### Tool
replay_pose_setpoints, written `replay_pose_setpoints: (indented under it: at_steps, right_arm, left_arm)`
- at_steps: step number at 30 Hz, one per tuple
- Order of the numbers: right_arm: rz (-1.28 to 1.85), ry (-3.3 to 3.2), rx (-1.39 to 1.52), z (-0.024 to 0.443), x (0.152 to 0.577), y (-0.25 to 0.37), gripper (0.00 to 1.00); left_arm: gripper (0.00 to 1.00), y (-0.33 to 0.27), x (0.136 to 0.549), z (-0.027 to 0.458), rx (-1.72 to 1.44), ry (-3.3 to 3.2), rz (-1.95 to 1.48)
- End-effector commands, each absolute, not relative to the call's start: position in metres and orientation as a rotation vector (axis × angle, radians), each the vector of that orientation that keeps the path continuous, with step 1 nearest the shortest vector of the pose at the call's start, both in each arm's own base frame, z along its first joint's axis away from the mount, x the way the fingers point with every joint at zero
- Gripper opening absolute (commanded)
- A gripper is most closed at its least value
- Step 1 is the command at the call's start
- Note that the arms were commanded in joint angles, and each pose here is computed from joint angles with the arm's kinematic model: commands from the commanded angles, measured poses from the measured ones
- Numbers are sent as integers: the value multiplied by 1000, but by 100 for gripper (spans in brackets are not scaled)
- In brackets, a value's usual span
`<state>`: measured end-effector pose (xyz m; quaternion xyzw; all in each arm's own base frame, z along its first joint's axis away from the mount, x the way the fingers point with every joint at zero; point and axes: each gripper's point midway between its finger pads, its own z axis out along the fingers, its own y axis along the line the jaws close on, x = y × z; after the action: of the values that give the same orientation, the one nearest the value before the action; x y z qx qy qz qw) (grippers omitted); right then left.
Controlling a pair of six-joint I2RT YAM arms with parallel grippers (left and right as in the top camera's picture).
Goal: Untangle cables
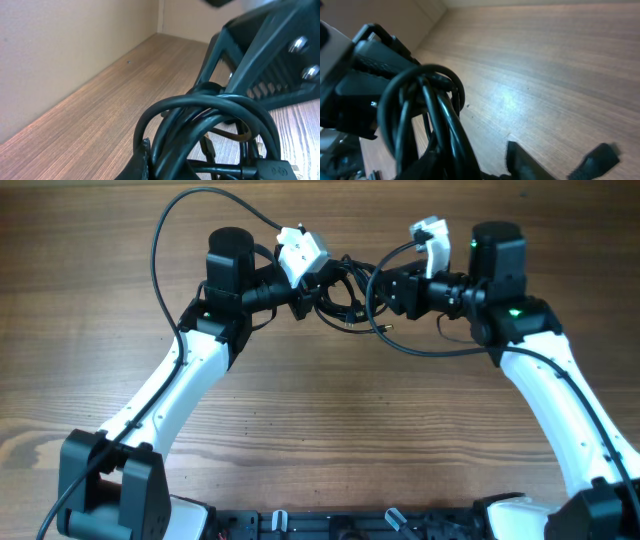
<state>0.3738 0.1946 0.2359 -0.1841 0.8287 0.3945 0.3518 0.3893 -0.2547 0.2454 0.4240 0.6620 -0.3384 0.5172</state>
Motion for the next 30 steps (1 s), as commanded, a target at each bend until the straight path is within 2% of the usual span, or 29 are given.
replay_pose_setpoints:
  at_steps: [1,3,5,6,7,9,15,19,22,23,24,25,26,30]
  right_arm:
    - [1041,2138,-513,235,375,202,31]
    - [985,2166,-450,230,383,195,22]
    - [870,2236,-243,221,399,172,7]
    - [778,2273,-79,216,408,151,4]
    - [673,2301,107,211,414,124,4]
    - [543,2312,280,207,415,92,4]
    - [197,2302,494,205,401,22,4]
    - [224,2304,483,209,397,23,4]
    - [442,2343,357,211,395,57,4]
    - [482,2350,339,211,394,63,4]
    - [523,2354,319,212,392,70,4]
    - [545,2357,306,212,391,74,4]
    - [564,2361,293,212,390,79,4]
    - [602,2376,248,212,386,95,4]
  left_arm:
    - [4,-264,378,264,1051,1525,-853]
    - [4,-264,378,264,1049,1526,-852]
    - [4,-261,385,262,991,1576,-843]
    - [4,-256,392,260,919,1635,-832]
    - [4,-249,402,254,815,1718,-818]
    - [4,-242,409,246,719,1799,-804]
    - [4,-237,409,233,665,1887,-805]
    - [4,-236,409,233,663,1887,-804]
    - [6,-237,409,232,665,1889,-806]
    - [16,-236,408,231,663,1896,-807]
    - [51,-236,408,229,663,1903,-808]
    - [95,-236,407,228,662,1911,-809]
    - [100,-236,406,226,656,1923,-814]
    - [100,-231,408,223,470,2018,-915]
